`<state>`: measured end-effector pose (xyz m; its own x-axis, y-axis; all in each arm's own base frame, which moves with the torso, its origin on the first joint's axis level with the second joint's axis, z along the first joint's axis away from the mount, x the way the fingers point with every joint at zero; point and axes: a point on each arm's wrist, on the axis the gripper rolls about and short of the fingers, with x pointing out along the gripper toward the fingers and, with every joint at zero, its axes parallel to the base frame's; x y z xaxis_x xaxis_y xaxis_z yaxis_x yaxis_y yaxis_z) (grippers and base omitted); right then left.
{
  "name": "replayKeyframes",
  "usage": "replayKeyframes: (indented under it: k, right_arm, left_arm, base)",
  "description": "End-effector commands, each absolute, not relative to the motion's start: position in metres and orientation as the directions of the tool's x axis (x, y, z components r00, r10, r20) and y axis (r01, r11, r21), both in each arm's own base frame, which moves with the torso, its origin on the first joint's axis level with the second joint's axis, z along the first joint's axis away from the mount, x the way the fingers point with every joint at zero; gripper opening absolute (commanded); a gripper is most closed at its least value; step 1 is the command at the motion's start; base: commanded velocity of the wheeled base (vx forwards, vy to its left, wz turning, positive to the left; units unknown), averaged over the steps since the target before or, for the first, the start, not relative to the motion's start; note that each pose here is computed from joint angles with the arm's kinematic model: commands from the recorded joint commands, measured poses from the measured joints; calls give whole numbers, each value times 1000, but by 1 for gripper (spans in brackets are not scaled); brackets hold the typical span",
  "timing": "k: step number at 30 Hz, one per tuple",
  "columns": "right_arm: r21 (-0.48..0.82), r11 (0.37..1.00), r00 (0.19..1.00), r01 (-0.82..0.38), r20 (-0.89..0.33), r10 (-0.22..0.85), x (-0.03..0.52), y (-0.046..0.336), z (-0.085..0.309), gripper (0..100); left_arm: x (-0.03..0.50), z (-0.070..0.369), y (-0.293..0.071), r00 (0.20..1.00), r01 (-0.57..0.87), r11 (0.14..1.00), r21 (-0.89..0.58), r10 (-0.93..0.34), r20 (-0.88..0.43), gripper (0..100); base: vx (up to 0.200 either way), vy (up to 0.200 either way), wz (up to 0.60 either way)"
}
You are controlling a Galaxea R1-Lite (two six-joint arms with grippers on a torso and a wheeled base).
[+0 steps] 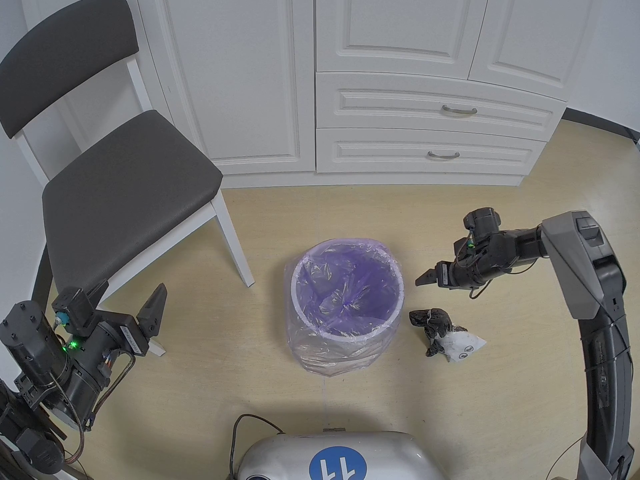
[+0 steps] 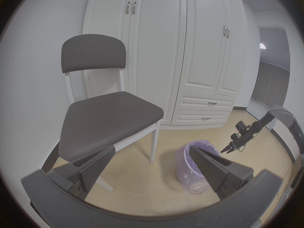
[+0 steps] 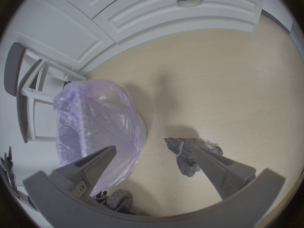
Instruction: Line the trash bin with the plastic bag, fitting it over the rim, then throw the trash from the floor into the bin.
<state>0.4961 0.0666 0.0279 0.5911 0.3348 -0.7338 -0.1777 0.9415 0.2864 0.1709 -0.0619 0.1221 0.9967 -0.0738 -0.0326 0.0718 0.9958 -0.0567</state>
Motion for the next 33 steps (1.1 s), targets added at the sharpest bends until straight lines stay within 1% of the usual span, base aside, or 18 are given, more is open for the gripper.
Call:
replayKeyframes:
  k: [1,6,13,20,28,33]
  right_arm:
    - [247,946,633,-208,-703,323,481,49,71,100]
    - [242,948,646,-205,-694,317,478,43,80,100]
    - [237,949,675,-210,-667,316,464,37,109,100]
    - [219,948,688,-231,-652,318,446,37,131,100]
    - [207,947,702,-246,-635,322,432,36,147,100]
    - [231,932,696,-278,-621,361,422,36,157,100]
  left_arm:
    - [169,117,-61,996,67,997,-46,-70,-61,100]
    - [170,116,-61,996,67,997,-43,-70,-64,100]
    - [174,109,-62,995,20,1000,-23,-23,-99,100]
    - [174,108,-71,993,62,998,-21,-63,-104,100]
    - [172,106,-74,991,77,997,-18,-78,-113,100]
    - [171,105,-74,990,75,997,-13,-76,-120,100]
  base:
    - [0,0,0]
    - [0,0,0]
    - [0,0,0]
    - [0,0,0]
    - [0,0,0]
    - [0,0,0]
